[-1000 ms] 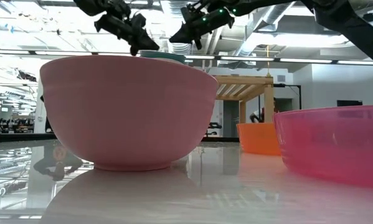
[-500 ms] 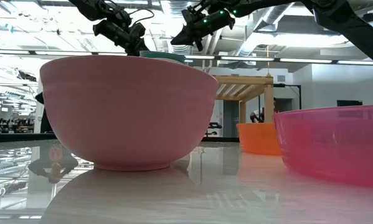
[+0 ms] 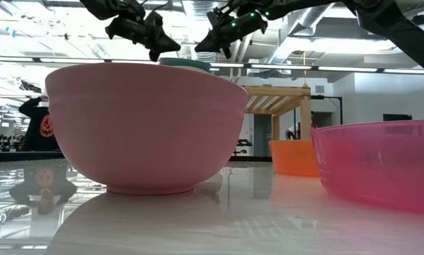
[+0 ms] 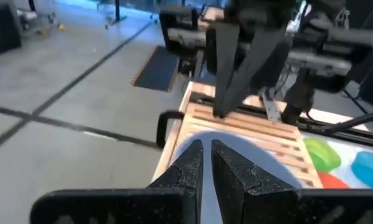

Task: Place and stack bowls onto a shelf
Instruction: Stack the large blue bowl on top of the large green bowl

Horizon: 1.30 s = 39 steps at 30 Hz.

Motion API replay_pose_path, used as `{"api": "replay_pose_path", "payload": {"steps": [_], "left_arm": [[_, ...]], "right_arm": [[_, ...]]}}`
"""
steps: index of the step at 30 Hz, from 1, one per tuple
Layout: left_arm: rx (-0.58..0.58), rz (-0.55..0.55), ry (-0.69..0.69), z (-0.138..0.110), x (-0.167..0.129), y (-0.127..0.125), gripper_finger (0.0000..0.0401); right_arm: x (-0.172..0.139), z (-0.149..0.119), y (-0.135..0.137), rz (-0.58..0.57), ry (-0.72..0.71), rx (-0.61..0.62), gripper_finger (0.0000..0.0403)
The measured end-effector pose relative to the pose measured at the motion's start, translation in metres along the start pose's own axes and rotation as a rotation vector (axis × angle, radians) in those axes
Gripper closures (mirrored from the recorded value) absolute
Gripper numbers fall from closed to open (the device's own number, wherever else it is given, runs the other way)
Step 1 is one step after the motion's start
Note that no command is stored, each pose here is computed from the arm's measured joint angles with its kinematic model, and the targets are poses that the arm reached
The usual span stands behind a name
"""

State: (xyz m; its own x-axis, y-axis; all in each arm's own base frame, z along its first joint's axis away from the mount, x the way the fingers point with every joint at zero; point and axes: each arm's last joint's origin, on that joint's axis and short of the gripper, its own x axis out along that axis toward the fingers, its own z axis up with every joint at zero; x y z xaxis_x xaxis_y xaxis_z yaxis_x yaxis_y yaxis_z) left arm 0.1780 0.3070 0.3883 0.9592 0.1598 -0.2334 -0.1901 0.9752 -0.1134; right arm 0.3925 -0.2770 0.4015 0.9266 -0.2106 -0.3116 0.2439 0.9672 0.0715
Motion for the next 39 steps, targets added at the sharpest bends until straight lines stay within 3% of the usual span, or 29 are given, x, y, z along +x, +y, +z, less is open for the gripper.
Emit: {"api": "replay_pose_path", "payload": {"steps": [15,22,27,32,39], "left_arm": [[-0.028,0.08,0.189,-0.024,0.002,-0.002,0.0381],[-0.057,0.087,0.171,-0.022,0.003,-0.002,0.0381],[-0.067,0.092,0.122,0.002,-0.005,-0.008,0.0381],[-0.03,0.061,0.03,0.039,-0.025,-0.03,0.0381],[0.064,0.076,-0.023,0.06,-0.045,-0.056,0.0381]], "right_arm": [[-0.001,0.001,-0.003,-0.007,-0.01,-0.002,0.0377],[-0.001,0.001,-0.003,-0.006,-0.01,-0.002,0.0377],[-0.013,0.007,0.004,0.0,0.005,-0.013,0.0373],[-0.03,0.015,0.02,0.025,0.043,-0.073,0.0373],[-0.002,-0.019,0.006,0.033,0.183,-0.044,0.0377]]}}
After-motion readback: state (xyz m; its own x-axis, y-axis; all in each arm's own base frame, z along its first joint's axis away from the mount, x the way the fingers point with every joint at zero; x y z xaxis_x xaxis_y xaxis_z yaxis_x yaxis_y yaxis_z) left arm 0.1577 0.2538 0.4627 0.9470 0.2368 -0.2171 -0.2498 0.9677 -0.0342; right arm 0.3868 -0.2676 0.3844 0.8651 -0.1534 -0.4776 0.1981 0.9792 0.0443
